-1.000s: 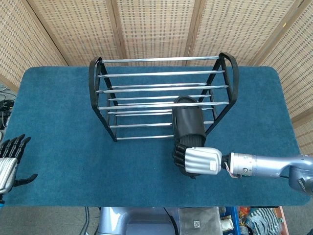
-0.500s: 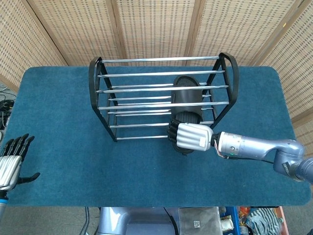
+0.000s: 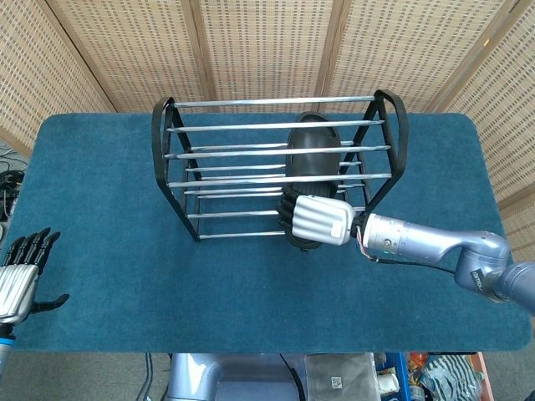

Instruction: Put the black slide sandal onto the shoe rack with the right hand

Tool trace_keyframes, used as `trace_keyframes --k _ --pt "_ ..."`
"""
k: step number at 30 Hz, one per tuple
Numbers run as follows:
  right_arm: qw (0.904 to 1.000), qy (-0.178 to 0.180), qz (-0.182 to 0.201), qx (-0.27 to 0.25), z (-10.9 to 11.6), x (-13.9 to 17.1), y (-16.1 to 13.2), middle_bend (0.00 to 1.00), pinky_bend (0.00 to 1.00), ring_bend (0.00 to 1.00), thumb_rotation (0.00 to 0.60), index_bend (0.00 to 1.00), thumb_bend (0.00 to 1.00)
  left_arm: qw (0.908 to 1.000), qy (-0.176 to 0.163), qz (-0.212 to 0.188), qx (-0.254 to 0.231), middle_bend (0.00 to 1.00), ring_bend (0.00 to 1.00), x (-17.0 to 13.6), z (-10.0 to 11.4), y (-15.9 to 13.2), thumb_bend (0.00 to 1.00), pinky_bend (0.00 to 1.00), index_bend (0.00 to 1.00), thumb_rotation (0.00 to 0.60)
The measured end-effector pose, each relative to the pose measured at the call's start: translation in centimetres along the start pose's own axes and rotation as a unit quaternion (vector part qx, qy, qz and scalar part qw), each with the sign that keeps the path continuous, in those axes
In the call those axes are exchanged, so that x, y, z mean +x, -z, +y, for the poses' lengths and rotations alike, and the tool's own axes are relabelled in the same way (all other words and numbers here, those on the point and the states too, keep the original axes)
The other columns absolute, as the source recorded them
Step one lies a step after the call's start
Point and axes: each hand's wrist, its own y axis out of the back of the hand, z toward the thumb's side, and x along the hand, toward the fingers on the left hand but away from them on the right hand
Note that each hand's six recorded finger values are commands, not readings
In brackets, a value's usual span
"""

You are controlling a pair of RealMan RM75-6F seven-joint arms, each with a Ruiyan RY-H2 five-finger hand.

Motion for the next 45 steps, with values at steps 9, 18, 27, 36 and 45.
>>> trace_keyframes --k 9,18,27,36,45 --pt "0.9997 -0.018 -0.016 -0.003 -0.9 -0.4 0.3 0.29 0.43 0.26 0.600 0.47 0.73 1.0000 0.000 -0.002 0.000 0.00 0.00 0.0 0.0 0.0 0.14 0.00 0.00 0.600" --pt "0.9985 -0.031 -0.042 0.017 -1.3 -0.6 1.1 0.09 0.16 0.08 0.600 0.29 0.64 1.0000 0.000 -0.002 -0.001 0.00 0.00 -0.1 0.0 -0.1 0.14 0.00 0.00 0.600" --pt "0.9966 -0.051 -0.057 0.031 -1.7 -0.3 0.9 0.01 0.07 0.01 0.600 0.19 0.28 1.0000 0.000 -0.003 -0.001 0.00 0.00 -0.1 0.0 -0.1 0.14 0.00 0.00 0.600" --pt "0.9966 -0.050 -0.058 0.031 -1.2 -0.1 0.2 0.00 0.07 0.00 0.600 0.19 0.27 1.0000 -0.002 -0.004 -0.001 0.00 0.00 -0.2 0.1 -0.2 0.14 0.00 0.00 0.600" --pt "0.9955 -0.053 -0.061 0.049 -1.2 0.1 -0.1 0.00 0.00 0.00 0.600 0.00 0.00 1.0000 -0.003 -0.006 0.000 0.00 0.00 -0.4 0.1 -0.3 0.14 0.00 0.00 0.600"
